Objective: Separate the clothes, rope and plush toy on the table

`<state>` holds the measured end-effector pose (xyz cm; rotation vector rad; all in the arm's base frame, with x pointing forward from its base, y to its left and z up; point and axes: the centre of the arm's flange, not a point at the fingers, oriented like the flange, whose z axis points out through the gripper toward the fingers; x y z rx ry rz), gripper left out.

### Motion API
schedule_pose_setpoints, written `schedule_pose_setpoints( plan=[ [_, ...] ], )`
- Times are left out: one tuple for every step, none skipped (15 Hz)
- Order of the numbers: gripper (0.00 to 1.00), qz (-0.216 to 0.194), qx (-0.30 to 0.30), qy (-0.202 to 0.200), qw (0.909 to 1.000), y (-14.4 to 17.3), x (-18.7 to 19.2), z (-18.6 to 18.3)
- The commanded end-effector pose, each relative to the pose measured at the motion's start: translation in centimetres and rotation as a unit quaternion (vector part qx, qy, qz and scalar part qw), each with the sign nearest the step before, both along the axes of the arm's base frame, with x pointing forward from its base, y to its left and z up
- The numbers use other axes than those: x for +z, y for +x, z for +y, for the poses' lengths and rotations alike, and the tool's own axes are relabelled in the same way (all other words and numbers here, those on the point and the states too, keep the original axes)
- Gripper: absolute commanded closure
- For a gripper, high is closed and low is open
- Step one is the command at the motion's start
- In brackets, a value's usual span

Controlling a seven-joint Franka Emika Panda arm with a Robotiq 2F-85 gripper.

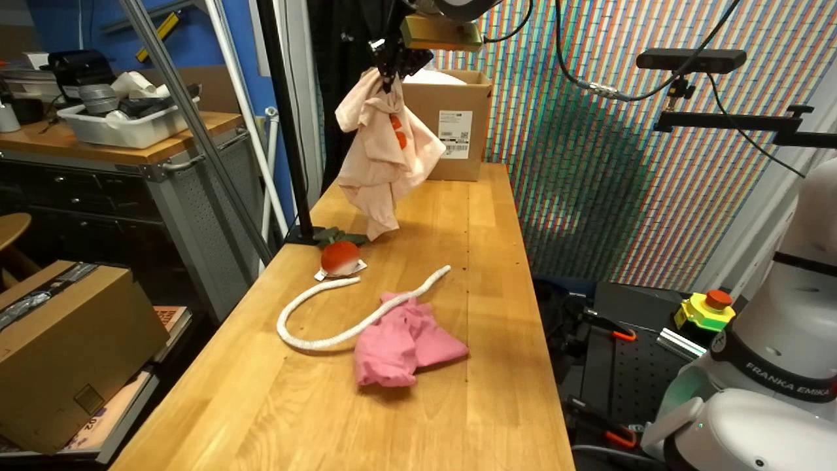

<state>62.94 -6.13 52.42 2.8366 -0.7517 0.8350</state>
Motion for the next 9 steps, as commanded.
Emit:
schedule_pose_setpoints(
  plan=[
    [0.94, -0.037, -0.052, -0.011, 0.9979, -1.3, 0.8, -4.2],
    [0.94, -0.040, -0.066, -0.011, 0.9970, -1.5, 0.7, -5.4],
    [0.94, -0.043, -0.080, -0.013, 0.9957, -1.7, 0.8, -7.0],
    [0.94, -0.045, -0.093, -0.013, 0.9945, -2.0, 0.7, -8.3],
    [0.94, -0.046, -0.106, -0.013, 0.9932, -2.2, 0.6, -9.6],
    [0.94, -0.048, -0.119, -0.014, 0.9917, -2.5, 0.4, -10.8],
    [0.94, -0.048, -0.132, -0.015, 0.9900, -2.7, 0.3, -12.1],
    [0.94, -0.049, -0.143, -0.015, 0.9884, -2.9, 0.1, -13.2],
    [0.94, -0.048, -0.154, -0.016, 0.9867, -3.1, -0.1, -14.3]
  ],
)
